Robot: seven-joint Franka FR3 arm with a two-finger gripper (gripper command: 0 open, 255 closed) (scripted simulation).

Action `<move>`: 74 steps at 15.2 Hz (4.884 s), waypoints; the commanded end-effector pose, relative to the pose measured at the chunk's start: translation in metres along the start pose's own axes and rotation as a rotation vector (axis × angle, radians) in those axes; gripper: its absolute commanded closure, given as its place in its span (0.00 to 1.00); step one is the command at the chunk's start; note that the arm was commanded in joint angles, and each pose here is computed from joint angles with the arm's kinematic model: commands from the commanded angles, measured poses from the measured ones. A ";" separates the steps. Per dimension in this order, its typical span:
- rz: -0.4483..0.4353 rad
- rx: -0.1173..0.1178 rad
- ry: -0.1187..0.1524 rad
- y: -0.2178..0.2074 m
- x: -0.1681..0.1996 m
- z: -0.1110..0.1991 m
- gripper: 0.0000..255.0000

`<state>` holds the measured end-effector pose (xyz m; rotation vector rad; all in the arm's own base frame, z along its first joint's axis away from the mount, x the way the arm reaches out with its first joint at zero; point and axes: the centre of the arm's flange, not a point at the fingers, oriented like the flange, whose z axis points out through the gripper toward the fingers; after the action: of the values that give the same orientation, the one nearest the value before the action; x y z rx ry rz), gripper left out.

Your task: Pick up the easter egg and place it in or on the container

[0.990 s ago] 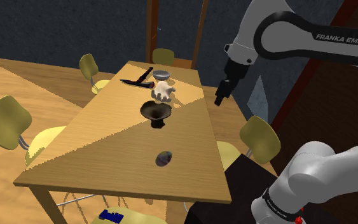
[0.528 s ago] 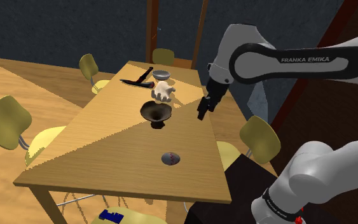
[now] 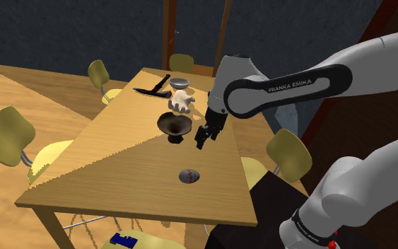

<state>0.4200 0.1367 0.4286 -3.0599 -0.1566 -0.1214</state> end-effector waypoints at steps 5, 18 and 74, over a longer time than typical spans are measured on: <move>0.026 0.027 -0.003 -0.030 0.030 0.065 0.00; 0.049 0.052 -0.008 -0.061 0.061 0.164 0.00; -0.400 0.065 -0.024 -0.006 0.029 0.180 1.00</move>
<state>0.4626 0.1596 0.2471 -2.9231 -0.7553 -0.0990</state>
